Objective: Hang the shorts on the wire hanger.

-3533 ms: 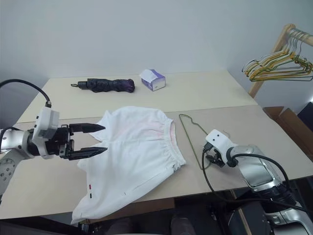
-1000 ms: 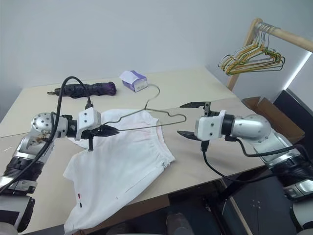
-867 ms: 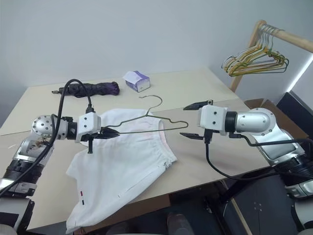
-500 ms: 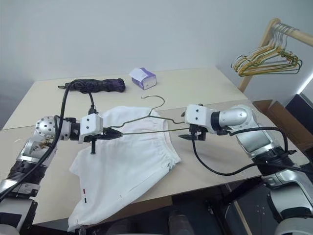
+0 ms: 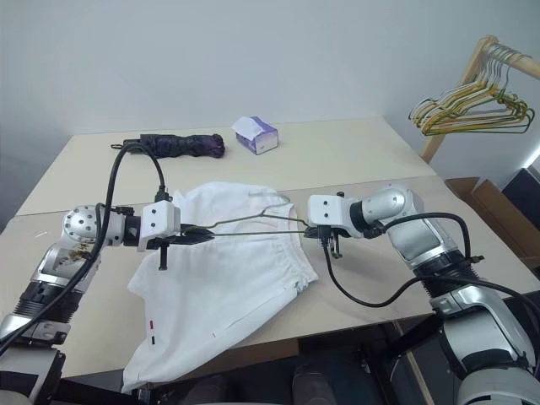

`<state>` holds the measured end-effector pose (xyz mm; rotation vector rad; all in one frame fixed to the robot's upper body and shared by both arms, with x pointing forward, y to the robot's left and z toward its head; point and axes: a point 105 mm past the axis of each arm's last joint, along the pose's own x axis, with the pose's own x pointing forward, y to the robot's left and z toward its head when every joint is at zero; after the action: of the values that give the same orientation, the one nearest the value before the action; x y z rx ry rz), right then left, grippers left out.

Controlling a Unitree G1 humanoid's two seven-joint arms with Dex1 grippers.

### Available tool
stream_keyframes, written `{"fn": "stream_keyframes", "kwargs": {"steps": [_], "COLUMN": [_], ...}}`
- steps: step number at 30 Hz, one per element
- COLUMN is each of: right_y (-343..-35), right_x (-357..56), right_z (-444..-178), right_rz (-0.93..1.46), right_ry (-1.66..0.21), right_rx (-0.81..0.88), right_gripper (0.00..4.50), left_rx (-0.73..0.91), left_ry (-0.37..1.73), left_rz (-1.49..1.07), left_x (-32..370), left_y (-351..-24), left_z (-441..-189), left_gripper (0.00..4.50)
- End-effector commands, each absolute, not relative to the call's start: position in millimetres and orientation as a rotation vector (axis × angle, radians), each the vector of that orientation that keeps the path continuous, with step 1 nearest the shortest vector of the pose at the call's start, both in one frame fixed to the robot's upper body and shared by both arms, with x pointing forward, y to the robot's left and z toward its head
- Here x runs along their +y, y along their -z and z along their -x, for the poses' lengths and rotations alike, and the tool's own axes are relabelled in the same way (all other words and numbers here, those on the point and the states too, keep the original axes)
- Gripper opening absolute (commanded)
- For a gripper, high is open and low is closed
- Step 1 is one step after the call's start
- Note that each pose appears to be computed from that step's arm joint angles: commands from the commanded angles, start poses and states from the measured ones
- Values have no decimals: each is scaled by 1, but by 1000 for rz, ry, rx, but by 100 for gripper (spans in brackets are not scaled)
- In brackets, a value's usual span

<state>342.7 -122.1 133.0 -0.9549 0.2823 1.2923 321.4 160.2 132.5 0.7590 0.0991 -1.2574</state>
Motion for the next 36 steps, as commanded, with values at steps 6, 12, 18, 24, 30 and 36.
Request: {"fn": "stream_keyframes", "kwargs": {"steps": [6, 12, 18, 24, 30, 36], "right_y": [-153, -148, -126, -93, -78, -78], "right_x": [-130, -159, -200, -224, -230, -236], "right_z": [-318, -291, -270, -276, -278, -276], "right_rz": [934, 732, 426, 11, -285, -426], "right_ry": [-1396, -1383, -1223, -873, -758, -743], "right_rx": [202, 296, 546, 926, 995, 959], "right_gripper": [0, 0, 0, 0, 0, 0], "left_rx": [38, 15, 40, 27, -98, -102], "left_ry": [1356, 1276, 1212, 1167, 1148, 1123], "left_rz": [-744, -623, -497, -422, -378, -376], "left_x": [160, 175, 185, 167, 154, 156], "left_y": [-146, -160, -160, -157, -163, -163], "left_z": [-312, -310, -299, -284, -279, -280], "left_gripper": [79, 272, 445, 445, 445, 445]}}
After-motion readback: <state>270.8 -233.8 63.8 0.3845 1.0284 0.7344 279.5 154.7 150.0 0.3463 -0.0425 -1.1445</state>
